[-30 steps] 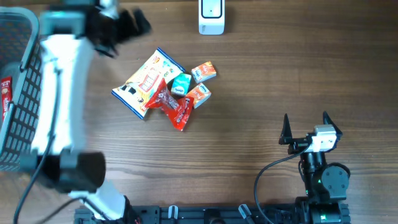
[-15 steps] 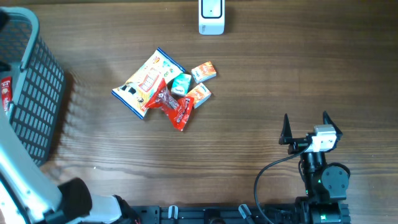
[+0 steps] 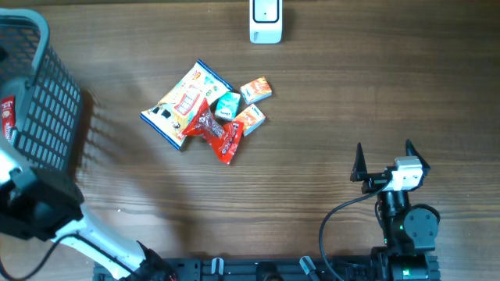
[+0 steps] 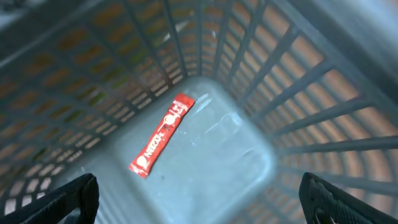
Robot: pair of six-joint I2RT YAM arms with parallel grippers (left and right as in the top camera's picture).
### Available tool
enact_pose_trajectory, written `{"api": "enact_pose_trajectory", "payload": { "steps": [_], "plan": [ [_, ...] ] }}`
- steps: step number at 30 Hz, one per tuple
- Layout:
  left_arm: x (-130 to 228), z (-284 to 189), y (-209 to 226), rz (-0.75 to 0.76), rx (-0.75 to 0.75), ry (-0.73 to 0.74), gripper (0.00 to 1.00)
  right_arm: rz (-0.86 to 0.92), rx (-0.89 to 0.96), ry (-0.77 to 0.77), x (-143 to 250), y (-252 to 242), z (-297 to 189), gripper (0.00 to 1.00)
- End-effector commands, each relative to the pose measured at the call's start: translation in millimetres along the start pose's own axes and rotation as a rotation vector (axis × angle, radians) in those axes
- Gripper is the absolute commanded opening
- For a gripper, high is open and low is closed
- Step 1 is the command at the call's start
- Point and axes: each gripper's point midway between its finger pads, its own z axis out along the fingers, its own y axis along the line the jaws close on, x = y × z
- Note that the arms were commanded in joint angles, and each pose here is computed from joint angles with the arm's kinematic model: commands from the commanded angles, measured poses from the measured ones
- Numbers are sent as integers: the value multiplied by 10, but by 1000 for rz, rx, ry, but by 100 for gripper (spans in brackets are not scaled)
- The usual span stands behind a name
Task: Scan the item barcode
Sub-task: 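Lower the left gripper into the basket toward the red Nescafe stick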
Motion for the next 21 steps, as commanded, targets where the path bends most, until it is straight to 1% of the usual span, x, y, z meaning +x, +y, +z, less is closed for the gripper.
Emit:
{"api": "enact_pose_trajectory", "payload": {
  "steps": [1, 6, 8, 13, 14, 15, 16, 17, 19, 21],
  "plan": [
    [166, 454, 126, 169, 12, 94, 98, -11, 3, -8, -17, -9, -2, 100],
    [497, 946, 285, 259, 44, 221, 92, -10, 3, -8, -17, -9, -2, 100],
    [611, 1091, 384, 274, 42, 258, 91, -11, 3, -8, -17, -9, -2, 100],
    [808, 1336, 632, 233, 35, 321, 90, -11, 3, -8, -17, -9, -2, 100],
    [858, 1386, 653, 246, 52, 335, 86, -10, 3, -8, -17, -9, -2, 100],
    [917, 1426, 657, 264, 86, 347, 57, -10, 3, -8, -17, -9, -2, 100],
    [964, 1463, 654, 272, 108, 357, 43, -10, 3, -8, -17, -9, -2, 100],
    [1000, 1491, 650, 269, 126, 364, 49, -11, 3, -8, -17, -9, -2, 100],
    [1063, 1540, 629, 263, 159, 376, 80, -10, 3, -8, -17, -9, -2, 100],
    [1112, 1570, 576, 269, 193, 386, 93, -11, 3, -8, -17, -9, -2, 100]
  ]
}}
